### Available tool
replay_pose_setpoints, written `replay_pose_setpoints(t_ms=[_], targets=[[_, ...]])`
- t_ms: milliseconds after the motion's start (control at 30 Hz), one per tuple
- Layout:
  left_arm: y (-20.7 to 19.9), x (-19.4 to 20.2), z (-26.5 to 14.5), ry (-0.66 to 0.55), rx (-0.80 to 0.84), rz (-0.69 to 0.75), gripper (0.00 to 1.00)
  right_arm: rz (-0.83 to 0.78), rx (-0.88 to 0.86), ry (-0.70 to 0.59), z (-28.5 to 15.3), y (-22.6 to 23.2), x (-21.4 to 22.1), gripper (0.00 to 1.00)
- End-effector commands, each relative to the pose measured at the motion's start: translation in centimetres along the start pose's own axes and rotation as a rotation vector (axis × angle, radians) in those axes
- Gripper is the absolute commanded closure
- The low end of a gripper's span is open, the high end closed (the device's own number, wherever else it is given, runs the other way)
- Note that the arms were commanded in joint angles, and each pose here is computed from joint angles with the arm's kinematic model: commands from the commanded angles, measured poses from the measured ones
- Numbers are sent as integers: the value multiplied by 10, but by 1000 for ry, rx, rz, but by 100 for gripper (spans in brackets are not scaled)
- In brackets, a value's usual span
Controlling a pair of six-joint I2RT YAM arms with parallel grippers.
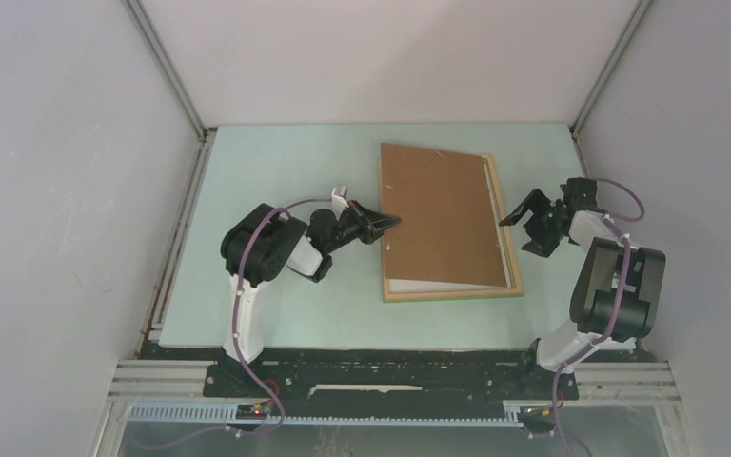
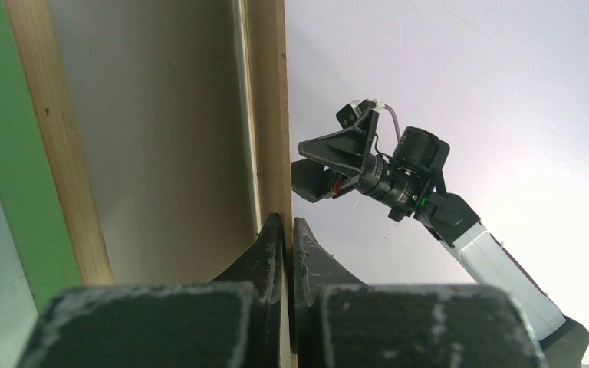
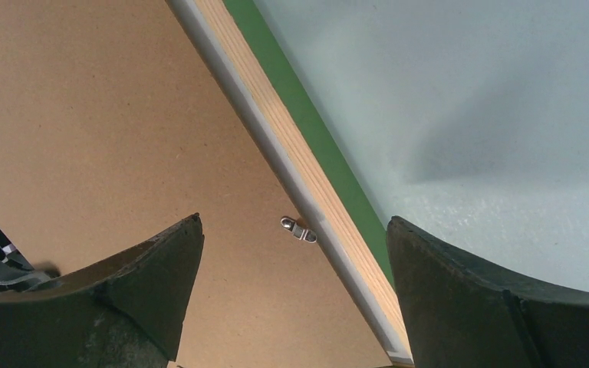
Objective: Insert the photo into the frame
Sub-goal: Place the photo frame item in the photo frame.
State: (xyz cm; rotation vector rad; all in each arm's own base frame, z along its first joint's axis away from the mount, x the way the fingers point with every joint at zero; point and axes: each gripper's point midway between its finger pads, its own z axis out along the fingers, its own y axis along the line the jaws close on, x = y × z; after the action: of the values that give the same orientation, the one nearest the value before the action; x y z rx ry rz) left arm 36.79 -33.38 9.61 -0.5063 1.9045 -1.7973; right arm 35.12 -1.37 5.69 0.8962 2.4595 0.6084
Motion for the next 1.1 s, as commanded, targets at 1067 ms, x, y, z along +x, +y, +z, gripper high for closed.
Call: replay_pose_setpoints(t_ms=[1067], targets=[[-13, 14, 17, -8, 92, -19, 100, 5, -33, 51, 22, 6, 9, 11]])
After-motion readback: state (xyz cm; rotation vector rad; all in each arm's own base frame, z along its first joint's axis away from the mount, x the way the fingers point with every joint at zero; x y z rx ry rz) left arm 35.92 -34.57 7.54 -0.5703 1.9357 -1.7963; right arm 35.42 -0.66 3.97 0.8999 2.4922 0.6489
